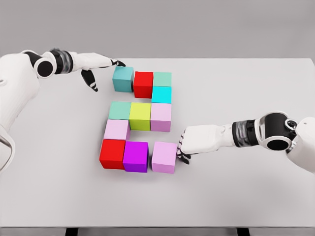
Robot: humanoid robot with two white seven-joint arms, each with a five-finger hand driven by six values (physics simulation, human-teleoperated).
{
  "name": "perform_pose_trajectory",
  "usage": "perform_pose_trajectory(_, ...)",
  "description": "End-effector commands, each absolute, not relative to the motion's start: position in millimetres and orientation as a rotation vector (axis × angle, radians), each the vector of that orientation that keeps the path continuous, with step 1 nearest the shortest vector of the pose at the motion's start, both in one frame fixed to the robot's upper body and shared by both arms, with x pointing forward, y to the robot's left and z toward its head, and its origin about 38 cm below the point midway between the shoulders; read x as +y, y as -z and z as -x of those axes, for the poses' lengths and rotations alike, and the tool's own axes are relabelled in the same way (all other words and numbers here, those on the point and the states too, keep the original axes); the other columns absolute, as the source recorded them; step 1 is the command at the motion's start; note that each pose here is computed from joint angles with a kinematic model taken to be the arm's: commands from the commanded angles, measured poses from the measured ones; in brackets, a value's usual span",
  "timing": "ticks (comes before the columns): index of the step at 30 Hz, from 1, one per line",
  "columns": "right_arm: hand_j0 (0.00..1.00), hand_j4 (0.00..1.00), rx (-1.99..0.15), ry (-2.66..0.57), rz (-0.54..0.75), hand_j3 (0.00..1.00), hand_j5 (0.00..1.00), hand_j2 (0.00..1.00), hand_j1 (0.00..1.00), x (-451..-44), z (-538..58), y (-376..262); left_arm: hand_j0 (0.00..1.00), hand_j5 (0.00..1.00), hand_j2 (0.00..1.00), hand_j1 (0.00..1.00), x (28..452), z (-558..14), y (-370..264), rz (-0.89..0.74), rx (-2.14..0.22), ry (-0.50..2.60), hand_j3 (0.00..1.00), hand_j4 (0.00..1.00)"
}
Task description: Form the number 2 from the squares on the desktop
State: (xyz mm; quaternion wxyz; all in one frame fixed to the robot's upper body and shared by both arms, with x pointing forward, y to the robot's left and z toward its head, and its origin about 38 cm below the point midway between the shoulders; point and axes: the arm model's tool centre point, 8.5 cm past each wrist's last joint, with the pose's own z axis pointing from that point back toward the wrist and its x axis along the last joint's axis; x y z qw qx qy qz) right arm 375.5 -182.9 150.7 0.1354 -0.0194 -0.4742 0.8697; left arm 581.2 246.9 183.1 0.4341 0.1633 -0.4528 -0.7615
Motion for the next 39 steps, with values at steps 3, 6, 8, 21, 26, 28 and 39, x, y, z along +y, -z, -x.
perform_pose_trajectory(3, 0.31, 0.31, -1.382, -2.514, 0.050, 0.31, 0.31, 0.31, 0.31, -180.8, -375.2, -151.1, 1.00, 1.00, 1.00, 1.00, 249.3, -579.4, -183.6, -0.406, -1.141, 1.896, 1.00, 1.00)
perform_pose_trajectory(6, 0.31, 0.31, -1.385, -2.514, 0.048, 0.31, 0.31, 0.31, 0.31, -179.5, -375.1, -151.1, 1.00, 1.00, 1.00, 1.00, 249.1, -579.1, -184.0, -0.407, -1.144, 1.899, 1.00, 1.00)
perform_pose_trajectory(8, 0.31, 0.31, -1.386, -2.513, 0.049, 0.31, 0.31, 0.31, 0.31, -179.6, -375.3, -151.5, 1.00, 1.00, 1.00, 1.00, 250.7, -578.4, -183.2, -0.407, -1.143, 1.899, 1.00, 1.00)
perform_pose_trajectory(21, 0.31, 0.31, -1.369, -2.518, 0.047, 0.31, 0.31, 0.31, 0.31, -179.6, -376.7, -150.1, 1.00, 1.00, 1.00, 1.00, 261.2, -572.1, -187.0, -0.422, -1.161, 1.926, 1.00, 1.00)
perform_pose_trajectory(26, 0.31, 0.31, -1.367, -2.515, 0.047, 0.31, 0.31, 0.31, 0.31, -179.9, -377.4, -149.3, 1.00, 1.00, 1.00, 1.00, 266.4, -569.6, -189.4, -0.429, -1.168, 1.933, 1.00, 1.00)
perform_pose_trajectory(28, 0.31, 0.31, -1.370, -2.509, 0.065, 0.31, 0.31, 0.31, 0.31, -182.1, -380.2, -152.8, 1.00, 1.00, 1.00, 1.00, 267.3, -569.5, -189.5, -0.430, -1.167, 1.932, 1.00, 1.00)
perform_pose_trajectory(39, 0.31, 0.31, -1.379, -2.509, 0.061, 0.31, 0.31, 0.31, 0.31, -179.3, -380.0, -153.5, 1.00, 1.00, 1.00, 1.00, 264.0, -568.7, -190.1, -0.427, -1.176, 1.941, 1.00, 1.00)
